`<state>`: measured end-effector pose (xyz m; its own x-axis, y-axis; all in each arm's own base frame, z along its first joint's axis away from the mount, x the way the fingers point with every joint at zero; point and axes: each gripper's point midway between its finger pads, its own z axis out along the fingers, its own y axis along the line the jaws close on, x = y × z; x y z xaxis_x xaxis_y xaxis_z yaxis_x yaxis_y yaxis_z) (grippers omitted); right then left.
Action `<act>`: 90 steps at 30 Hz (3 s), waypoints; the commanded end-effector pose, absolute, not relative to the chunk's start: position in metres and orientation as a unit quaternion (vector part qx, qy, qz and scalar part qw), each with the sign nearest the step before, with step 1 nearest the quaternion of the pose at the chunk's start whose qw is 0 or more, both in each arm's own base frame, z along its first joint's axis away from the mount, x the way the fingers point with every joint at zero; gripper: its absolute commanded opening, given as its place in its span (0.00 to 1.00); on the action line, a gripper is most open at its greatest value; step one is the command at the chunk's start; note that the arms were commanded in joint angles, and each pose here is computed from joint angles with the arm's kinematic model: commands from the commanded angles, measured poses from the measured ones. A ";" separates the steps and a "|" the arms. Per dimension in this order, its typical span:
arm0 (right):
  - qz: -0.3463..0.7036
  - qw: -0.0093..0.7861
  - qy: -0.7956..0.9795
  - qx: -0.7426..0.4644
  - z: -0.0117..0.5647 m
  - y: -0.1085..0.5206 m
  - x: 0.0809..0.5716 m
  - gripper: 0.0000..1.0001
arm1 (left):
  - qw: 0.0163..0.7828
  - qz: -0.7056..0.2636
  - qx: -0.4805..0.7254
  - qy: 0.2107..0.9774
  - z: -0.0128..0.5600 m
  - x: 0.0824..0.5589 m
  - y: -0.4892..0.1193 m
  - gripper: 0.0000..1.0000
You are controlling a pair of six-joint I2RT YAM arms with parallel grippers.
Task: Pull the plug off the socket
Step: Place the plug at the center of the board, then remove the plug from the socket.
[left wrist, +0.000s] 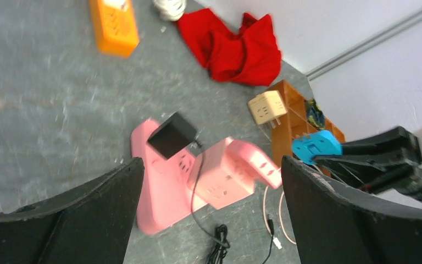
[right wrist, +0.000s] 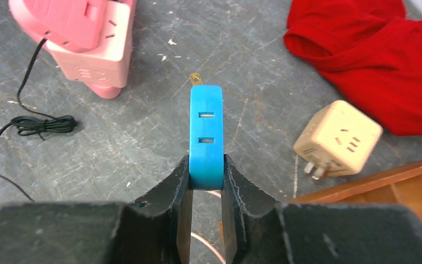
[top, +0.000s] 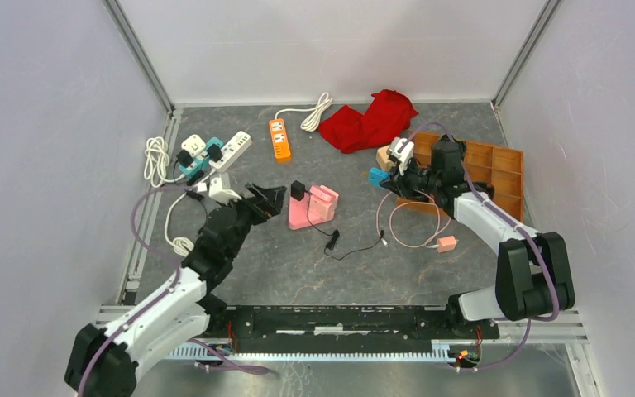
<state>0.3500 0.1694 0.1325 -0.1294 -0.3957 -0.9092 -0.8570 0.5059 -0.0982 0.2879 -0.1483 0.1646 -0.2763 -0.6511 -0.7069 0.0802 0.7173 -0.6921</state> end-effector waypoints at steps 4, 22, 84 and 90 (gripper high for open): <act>0.204 0.471 0.725 -0.459 0.144 0.166 0.377 0.03 | 0.615 -0.278 0.004 0.738 0.272 0.282 -0.164 1.00; 0.286 0.325 0.783 -0.448 0.067 0.203 0.427 0.24 | 0.566 -0.148 0.151 0.797 0.226 0.286 -0.157 1.00; 0.280 0.498 0.598 -0.562 0.201 0.282 0.284 0.87 | 0.659 -0.236 0.252 0.669 0.149 0.267 -0.235 0.97; 0.290 0.493 0.598 -0.562 0.198 0.285 0.282 0.87 | 0.693 -0.216 0.279 0.628 0.150 0.277 -0.242 1.00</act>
<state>0.2726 0.2762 0.1763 0.0790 -0.4289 -0.8999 -0.9657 0.1910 -0.1758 0.2617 -0.2381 0.1092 -0.1242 0.0713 -0.9897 0.6647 0.7466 -0.0296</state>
